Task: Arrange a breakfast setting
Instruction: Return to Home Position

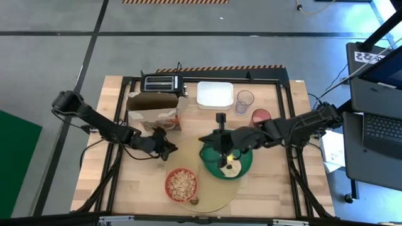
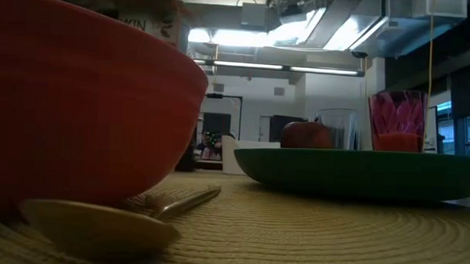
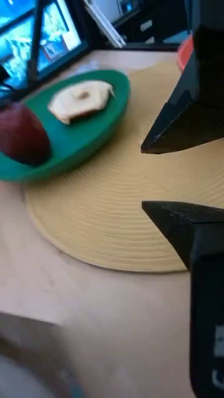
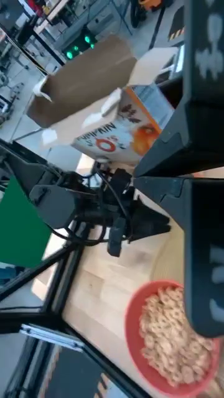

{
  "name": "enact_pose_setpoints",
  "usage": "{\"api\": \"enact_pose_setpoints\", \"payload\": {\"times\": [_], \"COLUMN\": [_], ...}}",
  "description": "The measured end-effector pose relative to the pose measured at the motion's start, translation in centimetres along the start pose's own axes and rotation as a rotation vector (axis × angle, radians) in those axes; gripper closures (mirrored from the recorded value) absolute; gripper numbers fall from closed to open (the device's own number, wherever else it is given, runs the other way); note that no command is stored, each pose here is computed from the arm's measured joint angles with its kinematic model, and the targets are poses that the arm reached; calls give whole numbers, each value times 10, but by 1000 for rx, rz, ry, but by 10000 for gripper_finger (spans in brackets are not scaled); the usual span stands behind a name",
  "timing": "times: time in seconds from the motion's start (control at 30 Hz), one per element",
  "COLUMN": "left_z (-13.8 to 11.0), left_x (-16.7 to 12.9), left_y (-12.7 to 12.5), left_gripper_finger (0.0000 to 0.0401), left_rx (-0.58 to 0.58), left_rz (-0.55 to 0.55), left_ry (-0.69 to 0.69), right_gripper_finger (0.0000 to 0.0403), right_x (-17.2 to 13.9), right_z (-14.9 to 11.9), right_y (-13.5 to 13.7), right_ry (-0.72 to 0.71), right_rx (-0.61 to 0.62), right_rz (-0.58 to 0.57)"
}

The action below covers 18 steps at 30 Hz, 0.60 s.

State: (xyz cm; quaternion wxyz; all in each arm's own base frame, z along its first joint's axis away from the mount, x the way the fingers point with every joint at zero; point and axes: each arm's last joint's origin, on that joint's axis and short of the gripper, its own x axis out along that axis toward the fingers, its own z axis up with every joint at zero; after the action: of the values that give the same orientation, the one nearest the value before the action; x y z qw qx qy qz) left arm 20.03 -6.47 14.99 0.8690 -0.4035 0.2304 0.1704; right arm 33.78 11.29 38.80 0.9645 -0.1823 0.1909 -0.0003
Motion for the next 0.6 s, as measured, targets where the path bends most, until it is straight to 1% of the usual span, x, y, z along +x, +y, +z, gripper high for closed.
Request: {"api": "enact_pose_setpoints", "payload": {"times": [0.1, 0.17, 0.27, 0.33, 0.43, 0.5, 0.6], "left_z": [8, 12, 24, 35, 55, 67, 85], "left_x": [-8, -14, -27, -39, -59, -72, -83], "left_y": [-5, -9, -20, -31, -51, -65, -82], "left_gripper_finger": [273, 273, 273, 273, 274, 274, 274], "left_rx": [-5, -22, -26, -7, 45, 122, 222], "left_rz": [-45, -86, -194, -286, -403, -456, -495], "left_ry": [-34, -59, -153, -229, -339, -391, -442], "right_gripper_finger": [400, 400, 400, 400, 400, 400, 400], "right_x": [3, 5, 9, 17, 29, 32, 26], "right_z": [2, 8, 13, 6, -10, -21, -39], "right_y": [-12, -22, -37, -46, -53, -58, -69], "right_ry": [-38, -128, -261, -343, -470, -575, -721], "right_rx": [-2, 5, -22, 4, 75, 128, 203], "right_rz": [-8, -1, 46, 81, 128, 116, 83]}}
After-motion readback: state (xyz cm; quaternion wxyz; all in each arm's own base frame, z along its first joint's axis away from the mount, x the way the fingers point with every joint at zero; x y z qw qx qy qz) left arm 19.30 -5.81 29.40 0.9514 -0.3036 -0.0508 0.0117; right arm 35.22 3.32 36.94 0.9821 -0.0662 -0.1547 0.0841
